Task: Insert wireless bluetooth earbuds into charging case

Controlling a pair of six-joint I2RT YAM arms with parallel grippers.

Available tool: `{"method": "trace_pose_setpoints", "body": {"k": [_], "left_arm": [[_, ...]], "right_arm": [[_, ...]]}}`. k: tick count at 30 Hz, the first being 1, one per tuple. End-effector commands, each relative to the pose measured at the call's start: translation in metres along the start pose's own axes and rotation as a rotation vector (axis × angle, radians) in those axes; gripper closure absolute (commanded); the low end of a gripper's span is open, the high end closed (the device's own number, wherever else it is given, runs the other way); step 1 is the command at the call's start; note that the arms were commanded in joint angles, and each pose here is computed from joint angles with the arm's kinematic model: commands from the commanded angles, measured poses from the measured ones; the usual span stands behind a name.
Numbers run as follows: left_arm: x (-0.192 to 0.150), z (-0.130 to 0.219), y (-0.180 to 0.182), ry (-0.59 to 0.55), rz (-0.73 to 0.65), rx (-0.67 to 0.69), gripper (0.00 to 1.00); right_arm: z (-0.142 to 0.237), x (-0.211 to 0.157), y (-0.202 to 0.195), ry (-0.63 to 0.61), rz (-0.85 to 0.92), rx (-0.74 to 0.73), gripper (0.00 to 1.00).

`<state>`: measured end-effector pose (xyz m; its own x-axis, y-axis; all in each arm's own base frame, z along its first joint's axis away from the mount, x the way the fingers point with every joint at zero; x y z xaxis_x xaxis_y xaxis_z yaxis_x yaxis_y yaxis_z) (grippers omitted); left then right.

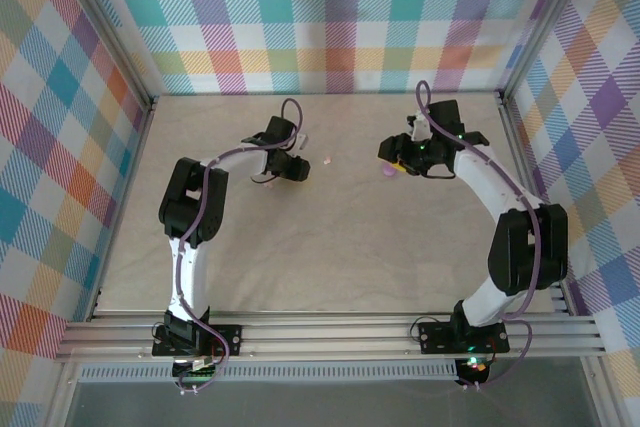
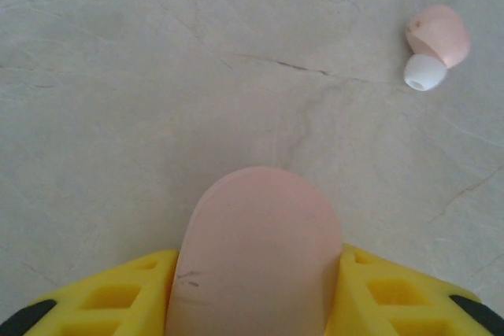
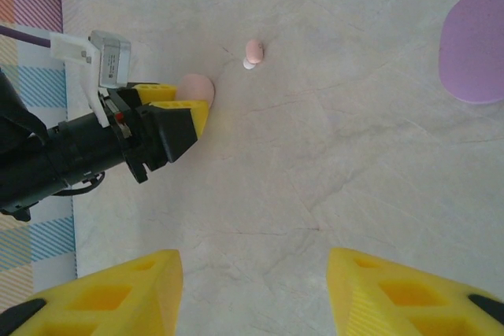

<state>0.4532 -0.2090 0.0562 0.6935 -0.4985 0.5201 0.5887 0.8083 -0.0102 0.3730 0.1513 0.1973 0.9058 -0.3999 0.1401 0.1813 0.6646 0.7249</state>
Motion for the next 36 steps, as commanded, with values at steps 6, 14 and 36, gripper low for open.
{"method": "trace_pose_setpoints", "body": {"k": [6,14,36], "left_arm": [[-0.017,0.016,-0.036,0.011,-0.098,-0.043,0.63],[-0.007,0.058,-0.058,-0.121,-0.128,-0.155,0.64],[0.013,0.179,-0.111,-0.465,-0.280,-0.406,0.67]], "right_arm": [[-0.002,-0.014,0.003,0.058,-0.041,0.069,0.47],[-0.018,-0.033,0.012,0.154,-0.056,0.152,0.48],[-0.014,-0.087,0.079,0.394,0.001,0.339,0.46]]}}
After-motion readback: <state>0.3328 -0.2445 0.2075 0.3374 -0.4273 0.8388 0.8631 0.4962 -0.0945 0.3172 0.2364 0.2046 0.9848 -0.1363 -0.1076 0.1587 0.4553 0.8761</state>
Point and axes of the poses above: each hand's point on the last joint's axis, 136 mm out from that joint toward the fingers, its own z axis back along the fingers, its own y axis along the line the jaws close on, x = y × z, the point moved 3 cm from there along z, back along the fingers, and after that the axes turned 13 degrees about -z, right-handed, at the moved point
